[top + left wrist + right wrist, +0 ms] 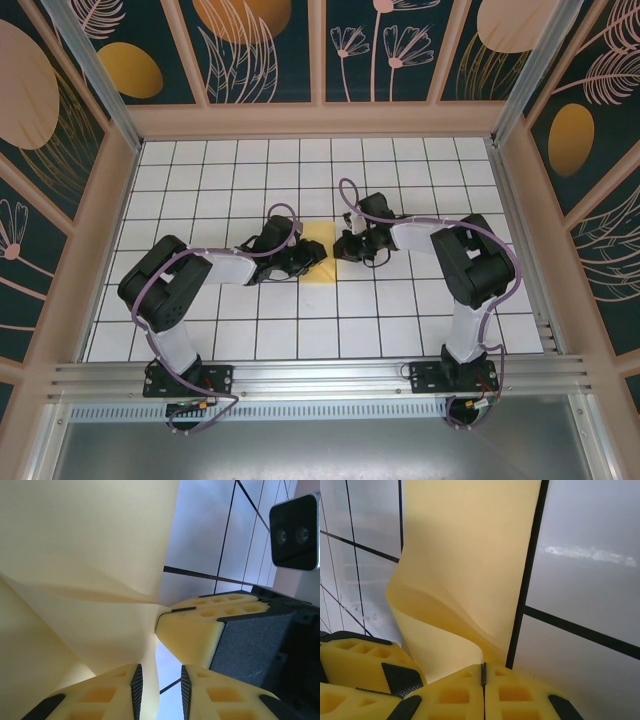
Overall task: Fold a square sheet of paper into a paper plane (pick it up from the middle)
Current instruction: Fold the triangle a second time at the center of the table.
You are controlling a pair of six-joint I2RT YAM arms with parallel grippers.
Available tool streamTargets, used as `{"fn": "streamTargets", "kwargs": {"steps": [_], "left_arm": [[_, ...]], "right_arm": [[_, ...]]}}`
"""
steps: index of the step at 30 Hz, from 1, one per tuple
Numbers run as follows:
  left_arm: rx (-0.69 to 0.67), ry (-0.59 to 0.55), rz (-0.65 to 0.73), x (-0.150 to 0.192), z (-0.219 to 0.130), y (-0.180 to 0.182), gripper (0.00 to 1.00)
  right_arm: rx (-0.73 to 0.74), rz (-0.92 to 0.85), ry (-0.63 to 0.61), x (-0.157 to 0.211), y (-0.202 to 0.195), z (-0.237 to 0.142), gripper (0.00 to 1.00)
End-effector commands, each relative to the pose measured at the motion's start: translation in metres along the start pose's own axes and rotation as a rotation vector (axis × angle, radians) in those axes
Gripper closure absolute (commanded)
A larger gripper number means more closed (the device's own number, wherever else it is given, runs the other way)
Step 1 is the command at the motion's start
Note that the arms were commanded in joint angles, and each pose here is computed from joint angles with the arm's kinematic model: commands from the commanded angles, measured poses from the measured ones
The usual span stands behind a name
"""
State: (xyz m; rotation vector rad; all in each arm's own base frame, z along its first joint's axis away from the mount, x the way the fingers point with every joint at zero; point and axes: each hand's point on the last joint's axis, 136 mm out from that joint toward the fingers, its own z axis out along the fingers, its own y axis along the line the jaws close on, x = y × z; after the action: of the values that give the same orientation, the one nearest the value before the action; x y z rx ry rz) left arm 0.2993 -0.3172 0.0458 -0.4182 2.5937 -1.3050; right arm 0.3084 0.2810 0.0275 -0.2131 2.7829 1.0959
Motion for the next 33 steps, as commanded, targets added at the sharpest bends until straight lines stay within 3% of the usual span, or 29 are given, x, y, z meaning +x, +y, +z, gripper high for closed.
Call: {"fn": "streamTargets", "kwargs": {"steps": [1,33], "left_arm": [[0.034,0.006,0.037,-0.002,0.004,-0.012,0.70],[-0.011,0.029,0.015,0.002,0.014,0.006,0.70]], "right_arm": [[0.015,-0.026,0.007,-0.003,-0.001,0.005,0.93],[0.042,-0.021,0.012,-0.004,-0.007,0.008,0.93]]}}
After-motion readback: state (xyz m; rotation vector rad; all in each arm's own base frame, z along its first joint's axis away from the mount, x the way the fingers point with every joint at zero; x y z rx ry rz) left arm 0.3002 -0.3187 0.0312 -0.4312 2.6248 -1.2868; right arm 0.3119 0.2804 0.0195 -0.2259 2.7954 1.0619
